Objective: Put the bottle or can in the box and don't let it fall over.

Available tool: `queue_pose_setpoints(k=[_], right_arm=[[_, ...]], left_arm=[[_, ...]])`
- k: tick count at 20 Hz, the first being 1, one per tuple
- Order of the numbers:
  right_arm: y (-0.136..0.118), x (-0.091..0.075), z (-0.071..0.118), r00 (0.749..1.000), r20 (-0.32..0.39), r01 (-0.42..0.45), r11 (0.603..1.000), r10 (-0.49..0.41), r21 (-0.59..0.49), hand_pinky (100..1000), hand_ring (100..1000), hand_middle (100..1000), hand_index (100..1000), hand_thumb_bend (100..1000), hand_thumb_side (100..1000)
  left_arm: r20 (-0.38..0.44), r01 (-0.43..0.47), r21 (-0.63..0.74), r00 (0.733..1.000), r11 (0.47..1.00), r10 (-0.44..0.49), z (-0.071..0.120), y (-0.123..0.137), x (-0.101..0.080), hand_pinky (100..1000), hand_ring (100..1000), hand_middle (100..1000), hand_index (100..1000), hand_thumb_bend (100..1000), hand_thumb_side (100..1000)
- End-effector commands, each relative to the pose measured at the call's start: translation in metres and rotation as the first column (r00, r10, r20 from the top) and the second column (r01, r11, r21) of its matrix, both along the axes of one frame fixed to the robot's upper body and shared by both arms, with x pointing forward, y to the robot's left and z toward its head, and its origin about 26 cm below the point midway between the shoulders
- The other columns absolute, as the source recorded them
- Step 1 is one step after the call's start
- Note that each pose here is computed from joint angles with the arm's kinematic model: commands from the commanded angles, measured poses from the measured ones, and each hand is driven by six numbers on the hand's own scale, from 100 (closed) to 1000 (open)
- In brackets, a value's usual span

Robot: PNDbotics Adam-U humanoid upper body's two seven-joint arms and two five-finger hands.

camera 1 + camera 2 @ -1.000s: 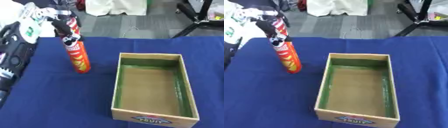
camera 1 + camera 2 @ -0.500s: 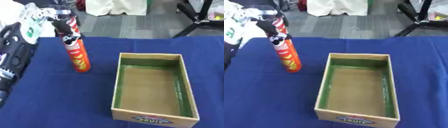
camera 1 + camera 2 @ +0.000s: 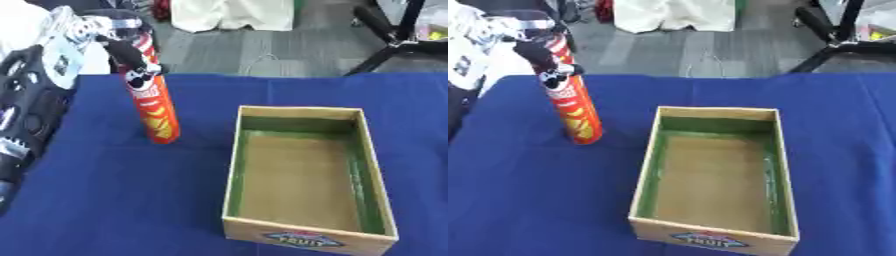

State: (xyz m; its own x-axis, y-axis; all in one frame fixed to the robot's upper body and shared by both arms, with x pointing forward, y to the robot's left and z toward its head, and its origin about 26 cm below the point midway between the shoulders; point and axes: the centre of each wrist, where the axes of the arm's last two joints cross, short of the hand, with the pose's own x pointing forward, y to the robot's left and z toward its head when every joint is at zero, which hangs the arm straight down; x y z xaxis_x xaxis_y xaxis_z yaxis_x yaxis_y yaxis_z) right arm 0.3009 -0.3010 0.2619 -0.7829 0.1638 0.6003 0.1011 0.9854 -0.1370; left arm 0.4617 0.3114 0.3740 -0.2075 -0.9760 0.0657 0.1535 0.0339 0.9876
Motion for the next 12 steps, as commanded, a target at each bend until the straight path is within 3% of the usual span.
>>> queue_pose_setpoints(k=[1, 4, 12], right_arm=[[-0.0018, -0.0028, 0.0070, 1.000, 0.022, 0.006, 1.000, -0.006, -0.004, 931, 691, 695, 1000, 100, 793], [-0.0020, -0.0029, 0.0070, 1.000, 0.022, 0.009, 1.000, -0.009, -0.002, 932, 691, 695, 1000, 100, 795], [-0.0031, -0.0032, 0.0061, 1.000, 0.019, 0.018, 1.000, -0.018, 0.003, 931, 692, 695, 1000, 100, 793]], left_arm=[[-0.028, 0.004, 0.030, 1.000, 1.000, -0.003, -0.0108, -0.0034, 0.0040, 147, 396, 565, 367, 281, 100], [-0.026, 0.010, 0.034, 1.000, 0.999, -0.009, -0.0114, -0.0039, 0.0041, 104, 384, 534, 318, 267, 100], [-0.010, 0.024, 0.034, 1.000, 0.999, -0.024, -0.0097, -0.0042, 0.0031, 100, 306, 423, 258, 252, 100]])
